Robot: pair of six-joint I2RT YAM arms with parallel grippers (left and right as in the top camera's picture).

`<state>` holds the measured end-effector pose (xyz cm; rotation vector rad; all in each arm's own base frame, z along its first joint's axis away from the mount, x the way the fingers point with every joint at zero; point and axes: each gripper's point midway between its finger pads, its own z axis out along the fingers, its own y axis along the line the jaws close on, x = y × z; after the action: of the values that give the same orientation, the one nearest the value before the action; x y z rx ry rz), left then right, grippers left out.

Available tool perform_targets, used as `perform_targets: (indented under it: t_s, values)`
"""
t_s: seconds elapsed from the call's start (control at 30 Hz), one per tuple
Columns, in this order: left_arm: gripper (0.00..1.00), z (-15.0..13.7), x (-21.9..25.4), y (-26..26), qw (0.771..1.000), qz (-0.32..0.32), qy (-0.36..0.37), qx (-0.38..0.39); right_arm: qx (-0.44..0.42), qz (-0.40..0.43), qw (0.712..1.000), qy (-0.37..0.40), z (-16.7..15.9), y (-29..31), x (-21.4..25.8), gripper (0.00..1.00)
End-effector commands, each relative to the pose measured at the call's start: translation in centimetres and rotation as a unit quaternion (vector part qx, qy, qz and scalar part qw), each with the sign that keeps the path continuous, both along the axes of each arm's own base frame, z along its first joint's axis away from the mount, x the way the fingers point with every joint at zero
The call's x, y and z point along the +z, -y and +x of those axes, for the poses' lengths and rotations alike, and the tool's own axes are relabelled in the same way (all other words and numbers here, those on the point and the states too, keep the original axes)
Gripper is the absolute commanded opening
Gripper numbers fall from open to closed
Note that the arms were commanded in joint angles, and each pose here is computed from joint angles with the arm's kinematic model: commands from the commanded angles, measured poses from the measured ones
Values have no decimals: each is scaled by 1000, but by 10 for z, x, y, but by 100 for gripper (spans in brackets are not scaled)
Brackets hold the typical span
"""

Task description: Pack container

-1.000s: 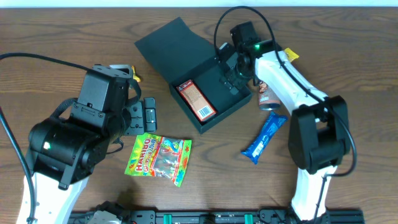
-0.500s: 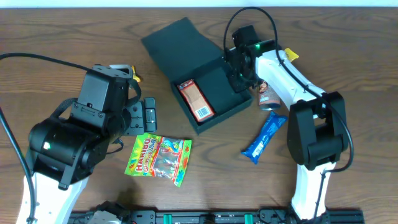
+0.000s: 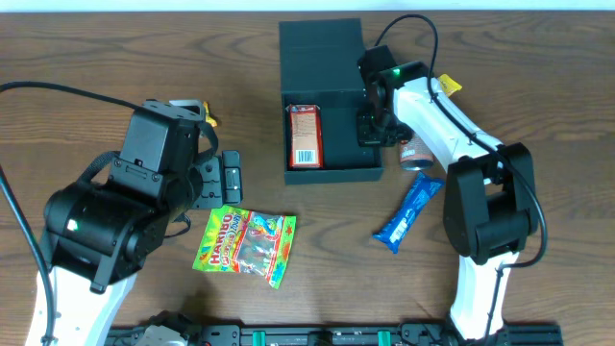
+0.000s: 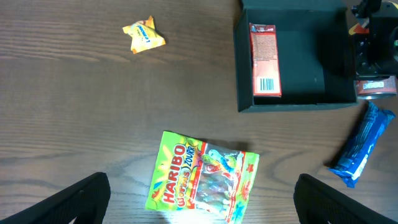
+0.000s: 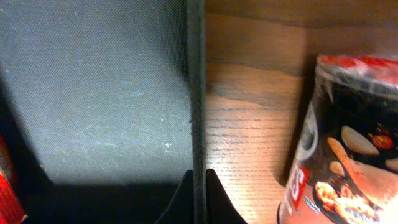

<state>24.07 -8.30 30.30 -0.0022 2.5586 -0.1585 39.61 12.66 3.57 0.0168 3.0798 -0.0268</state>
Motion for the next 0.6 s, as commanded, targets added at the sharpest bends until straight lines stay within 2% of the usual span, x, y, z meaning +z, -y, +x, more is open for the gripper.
perform_targets:
  t_s: [0.0,0.2,0.33,0.57]
  values:
    - [95,1,4,-1,1000,3,5,-5,-26,-31,999,-11,-9,13,-5,2]
    - [95,1,4,-1,1000,3,5,-5,-26,-30,999,7,-23,20,15,2]
    - [95,1,4,-1,1000,3,5,-5,-15,-28,999,-2,-40,22,8,1]
    - [95,1,4,-1,1000,3,6,-5,9,-6,1000,-1,-48,12,-12,1]
